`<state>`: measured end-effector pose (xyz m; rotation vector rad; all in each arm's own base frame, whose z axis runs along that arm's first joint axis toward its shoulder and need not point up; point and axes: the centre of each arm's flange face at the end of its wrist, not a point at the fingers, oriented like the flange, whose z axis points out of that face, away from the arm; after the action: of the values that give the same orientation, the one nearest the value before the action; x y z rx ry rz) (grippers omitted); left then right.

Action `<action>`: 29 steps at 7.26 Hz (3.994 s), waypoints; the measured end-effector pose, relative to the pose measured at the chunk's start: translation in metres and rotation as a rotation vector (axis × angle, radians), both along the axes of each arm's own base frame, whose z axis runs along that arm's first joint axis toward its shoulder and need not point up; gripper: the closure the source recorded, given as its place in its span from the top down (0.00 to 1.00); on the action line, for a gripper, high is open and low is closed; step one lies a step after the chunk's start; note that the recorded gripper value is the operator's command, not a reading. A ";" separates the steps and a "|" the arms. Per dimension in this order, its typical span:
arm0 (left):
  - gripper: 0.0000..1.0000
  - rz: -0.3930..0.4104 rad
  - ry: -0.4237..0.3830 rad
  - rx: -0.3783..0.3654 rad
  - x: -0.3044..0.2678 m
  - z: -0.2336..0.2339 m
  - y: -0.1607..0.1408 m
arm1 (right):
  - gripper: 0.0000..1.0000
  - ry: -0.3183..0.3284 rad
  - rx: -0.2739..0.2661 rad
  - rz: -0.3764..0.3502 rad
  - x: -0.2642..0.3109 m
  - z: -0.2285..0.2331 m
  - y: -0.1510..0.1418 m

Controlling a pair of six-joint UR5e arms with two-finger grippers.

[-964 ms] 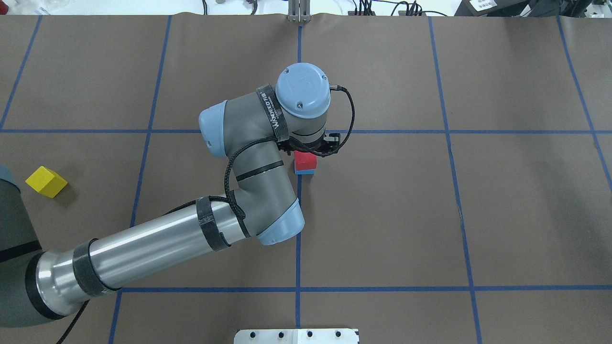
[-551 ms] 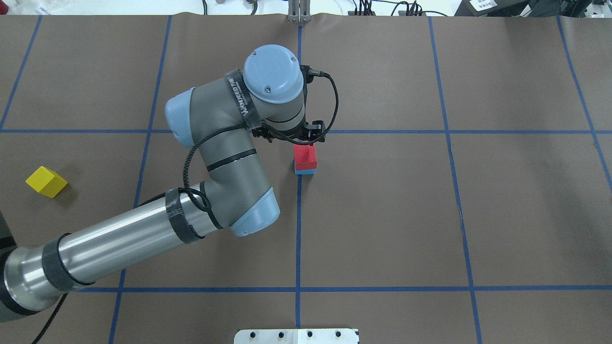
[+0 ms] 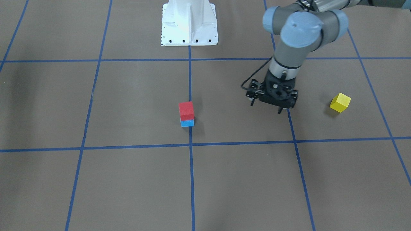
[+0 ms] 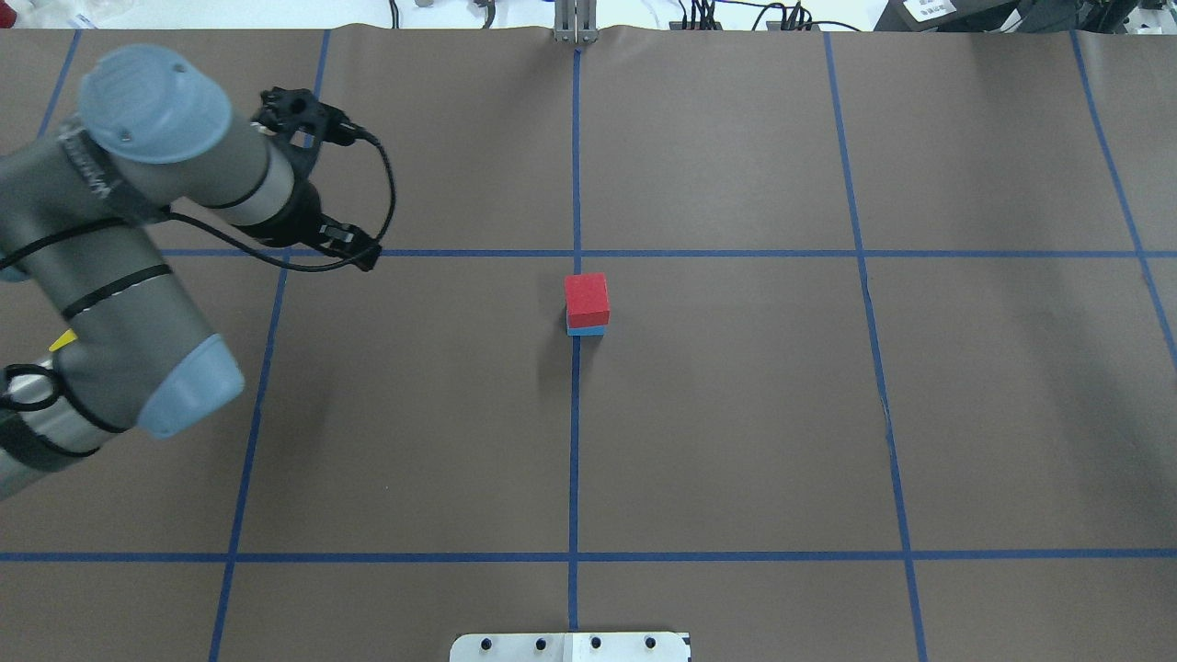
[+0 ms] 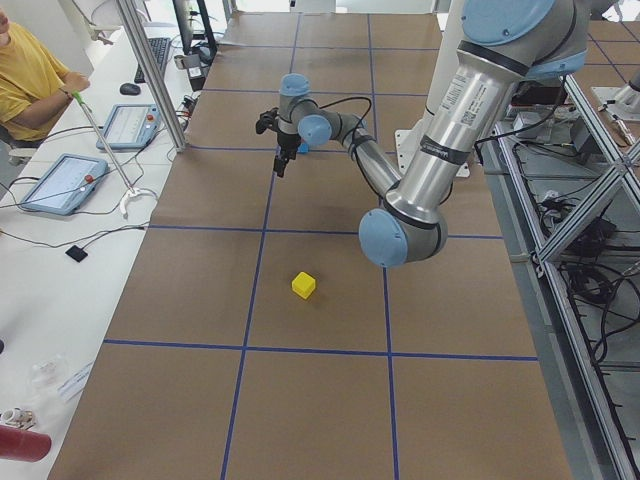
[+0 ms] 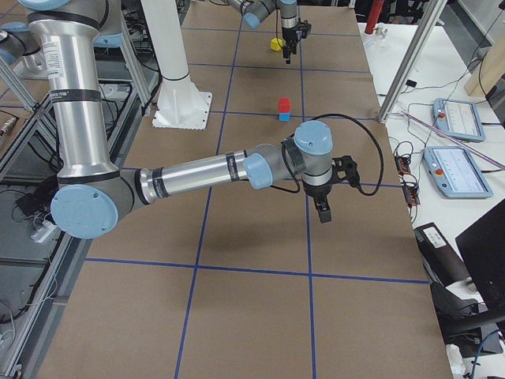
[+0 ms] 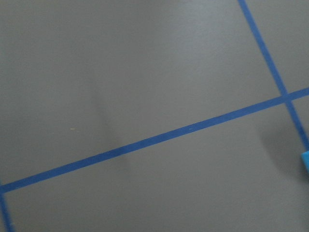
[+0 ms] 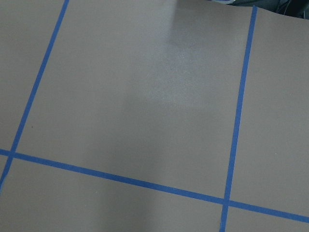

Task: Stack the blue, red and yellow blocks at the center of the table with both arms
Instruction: 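Move the left gripper back toward the yellow cube, then lower the left gripper onto the yellow cube and grasp it, then carry the yellow cube with the left gripper above the red cube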

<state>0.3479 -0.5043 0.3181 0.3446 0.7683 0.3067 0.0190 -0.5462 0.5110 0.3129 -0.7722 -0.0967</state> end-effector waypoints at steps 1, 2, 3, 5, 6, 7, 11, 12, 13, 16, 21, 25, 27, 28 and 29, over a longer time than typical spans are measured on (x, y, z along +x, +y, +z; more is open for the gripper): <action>1.00 0.018 -0.007 0.046 -0.041 0.059 0.015 | 1.00 0.000 0.000 0.000 0.000 0.000 0.000; 1.00 0.041 0.014 0.075 -0.079 0.114 0.036 | 1.00 0.001 0.001 -0.001 0.000 0.000 0.000; 1.00 0.076 0.039 0.088 -0.115 0.157 0.057 | 1.00 0.001 0.002 -0.001 0.000 0.000 -0.001; 1.00 0.149 0.028 0.126 -0.157 0.216 0.082 | 1.00 0.001 0.003 -0.001 0.000 -0.001 -0.002; 1.00 0.166 0.029 0.154 -0.163 0.244 0.086 | 1.00 0.001 0.005 -0.001 0.000 -0.001 -0.002; 1.00 0.152 0.044 0.159 -0.165 0.269 0.088 | 1.00 0.001 0.006 -0.001 0.000 -0.002 -0.002; 1.00 0.078 0.079 0.091 -0.144 0.298 0.062 | 1.00 0.001 0.007 -0.001 0.000 -0.002 -0.003; 1.00 0.076 0.076 0.085 -0.141 0.302 0.058 | 1.00 0.001 0.005 -0.001 0.000 -0.001 -0.003; 0.95 0.073 0.071 0.084 -0.141 0.305 0.057 | 1.00 0.001 0.003 -0.001 0.000 0.000 -0.003; 0.00 0.055 0.054 0.094 -0.143 0.307 0.057 | 1.00 0.001 0.002 -0.001 0.000 0.000 -0.004; 0.00 0.067 0.065 0.059 -0.129 0.214 0.033 | 1.00 0.001 0.002 -0.001 -0.001 -0.001 -0.006; 0.00 -0.055 0.110 -0.137 -0.050 -0.039 -0.041 | 1.00 0.000 -0.001 0.002 0.000 0.000 -0.005; 0.00 -0.132 0.120 -0.255 0.033 -0.149 -0.026 | 1.00 0.000 -0.001 0.001 0.000 0.000 -0.005; 0.00 -0.178 0.115 -0.300 0.080 -0.194 -0.025 | 1.00 0.000 -0.003 0.002 0.000 0.000 -0.005; 0.08 -0.212 0.101 -0.331 0.122 -0.228 -0.029 | 1.00 0.000 -0.003 0.002 -0.001 0.000 -0.005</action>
<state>0.4700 -0.5335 0.0896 0.1270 0.8588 -0.0394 0.0184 -0.5517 0.5113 0.3105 -0.7721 -0.0940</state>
